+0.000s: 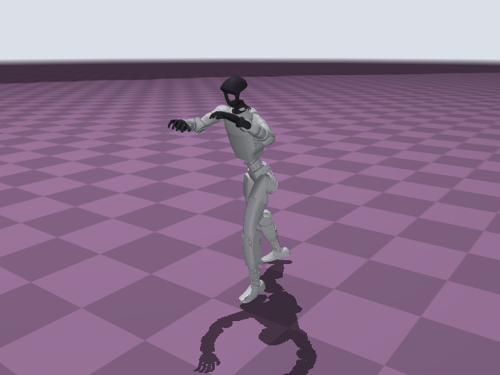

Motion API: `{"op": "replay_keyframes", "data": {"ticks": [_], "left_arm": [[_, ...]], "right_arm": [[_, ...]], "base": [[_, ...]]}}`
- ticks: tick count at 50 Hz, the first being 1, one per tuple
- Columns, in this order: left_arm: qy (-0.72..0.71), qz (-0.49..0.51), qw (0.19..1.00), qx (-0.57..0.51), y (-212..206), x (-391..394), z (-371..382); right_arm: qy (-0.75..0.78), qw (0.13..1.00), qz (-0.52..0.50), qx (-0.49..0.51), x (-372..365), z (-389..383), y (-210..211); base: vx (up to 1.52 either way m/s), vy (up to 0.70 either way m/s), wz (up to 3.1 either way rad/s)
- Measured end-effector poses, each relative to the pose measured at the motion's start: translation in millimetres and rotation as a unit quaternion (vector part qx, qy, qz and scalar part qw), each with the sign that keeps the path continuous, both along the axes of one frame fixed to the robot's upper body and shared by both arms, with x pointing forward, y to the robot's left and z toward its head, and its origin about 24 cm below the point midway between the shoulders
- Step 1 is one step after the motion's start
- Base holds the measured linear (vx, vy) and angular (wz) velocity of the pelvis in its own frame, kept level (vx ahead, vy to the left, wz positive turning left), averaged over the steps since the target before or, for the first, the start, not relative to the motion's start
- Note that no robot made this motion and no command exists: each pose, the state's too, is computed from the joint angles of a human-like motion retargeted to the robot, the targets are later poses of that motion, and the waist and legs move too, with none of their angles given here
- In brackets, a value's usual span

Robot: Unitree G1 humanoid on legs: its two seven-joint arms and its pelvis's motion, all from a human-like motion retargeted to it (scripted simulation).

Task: Kungfu

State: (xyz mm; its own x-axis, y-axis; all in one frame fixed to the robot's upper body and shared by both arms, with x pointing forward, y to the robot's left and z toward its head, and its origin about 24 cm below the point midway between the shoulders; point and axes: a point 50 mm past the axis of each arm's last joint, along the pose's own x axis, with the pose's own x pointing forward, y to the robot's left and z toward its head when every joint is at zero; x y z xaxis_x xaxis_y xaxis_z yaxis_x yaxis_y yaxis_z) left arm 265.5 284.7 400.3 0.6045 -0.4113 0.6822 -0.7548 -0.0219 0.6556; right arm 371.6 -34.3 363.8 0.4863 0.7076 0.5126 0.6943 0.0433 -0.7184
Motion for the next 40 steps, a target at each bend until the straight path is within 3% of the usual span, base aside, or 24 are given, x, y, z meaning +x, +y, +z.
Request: {"op": "replay_keyframes", "data": {"ticks": [3, 5, 7, 13, 25, 30, 36, 40], "left_arm": [[0.062, -0.018, 0.993, 0.097, -44, 27, -15], [0.084, 0.020, 0.987, 0.135, -53, 42, -23], [0.087, 0.056, 0.982, 0.157, -55, 49, -24], [0.085, -0.021, 0.983, 0.160, -61, 38, -32], [0.188, -0.068, 0.975, 0.092, -64, 58, -91], [0.306, -0.126, 0.941, 0.065, -94, 75, -180], [0.573, -0.198, 0.795, -0.006, -189, 52, -375], [0.651, -0.213, 0.728, -0.032, -244, 10, -435]], "right_arm": [[-0.039, 0.995, 0.078, -0.047, -29, 6, 39], [-0.079, 0.989, 0.124, -0.010, -47, 15, 52], [-0.100, 0.970, 0.219, -0.036, -67, 2, 68], [-0.064, 0.971, 0.227, -0.034, -67, -10, 69], [0.058, 0.976, 0.204, -0.044, -51, -71, 62], [0.191, 0.965, 0.181, 0.001, -38, -160, 32], [0.464, 0.880, 0.101, 0.015, -81, -333, -44], [0.553, 0.829, 0.080, 0.002, -121, -385, -68]], "base": [[-0.25, -0.06, -1.54], [-0.29, -0.04, -1.92], [-0.37, -0.06, -2.23], [-0.42, -0.13, -2.26], [-0.34, -0.26, -1.45], [-0.35, -0.22, -0.37], [-0.11, -0.60, 0.78], [-0.40, 0.03, 0.34]]}}
